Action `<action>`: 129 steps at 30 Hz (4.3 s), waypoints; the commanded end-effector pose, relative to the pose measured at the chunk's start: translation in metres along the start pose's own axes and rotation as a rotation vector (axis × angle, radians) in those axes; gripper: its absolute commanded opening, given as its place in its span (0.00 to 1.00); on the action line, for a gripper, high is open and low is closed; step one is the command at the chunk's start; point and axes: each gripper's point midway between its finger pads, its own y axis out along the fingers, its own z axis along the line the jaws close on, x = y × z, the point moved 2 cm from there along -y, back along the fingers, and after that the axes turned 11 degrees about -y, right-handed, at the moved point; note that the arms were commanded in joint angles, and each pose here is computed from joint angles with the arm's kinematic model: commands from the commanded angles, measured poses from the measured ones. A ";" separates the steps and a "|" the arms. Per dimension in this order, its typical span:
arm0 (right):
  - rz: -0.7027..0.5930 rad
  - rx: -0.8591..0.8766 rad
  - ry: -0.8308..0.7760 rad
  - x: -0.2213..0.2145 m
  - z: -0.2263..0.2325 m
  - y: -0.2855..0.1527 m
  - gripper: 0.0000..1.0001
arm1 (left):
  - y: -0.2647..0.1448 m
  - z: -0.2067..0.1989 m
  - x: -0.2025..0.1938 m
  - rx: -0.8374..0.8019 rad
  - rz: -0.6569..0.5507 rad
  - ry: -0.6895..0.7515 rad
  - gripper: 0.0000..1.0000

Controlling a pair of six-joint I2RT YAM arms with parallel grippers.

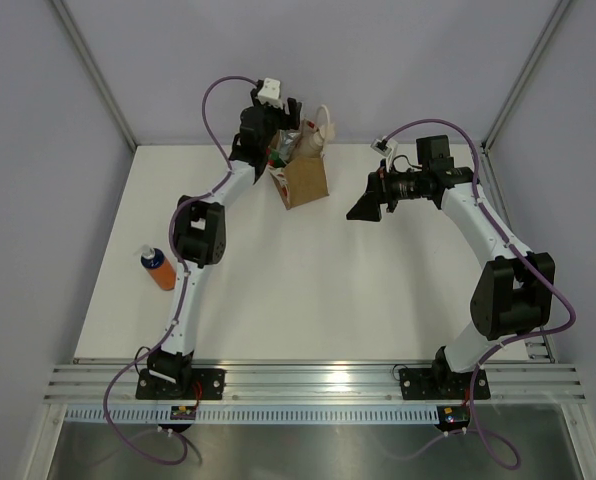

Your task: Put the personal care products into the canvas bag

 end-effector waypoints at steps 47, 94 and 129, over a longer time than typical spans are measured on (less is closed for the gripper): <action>0.160 0.174 -0.218 -0.035 0.064 0.044 0.98 | -0.512 0.105 -0.001 1.351 0.480 -0.343 0.99; 0.069 0.067 -0.163 -0.004 0.035 0.007 0.97 | -0.163 -0.115 0.190 -0.117 0.152 -0.351 0.00; 0.039 0.049 -0.104 -0.011 0.027 -0.003 0.97 | -0.123 -0.088 0.027 -0.070 0.479 -0.209 0.00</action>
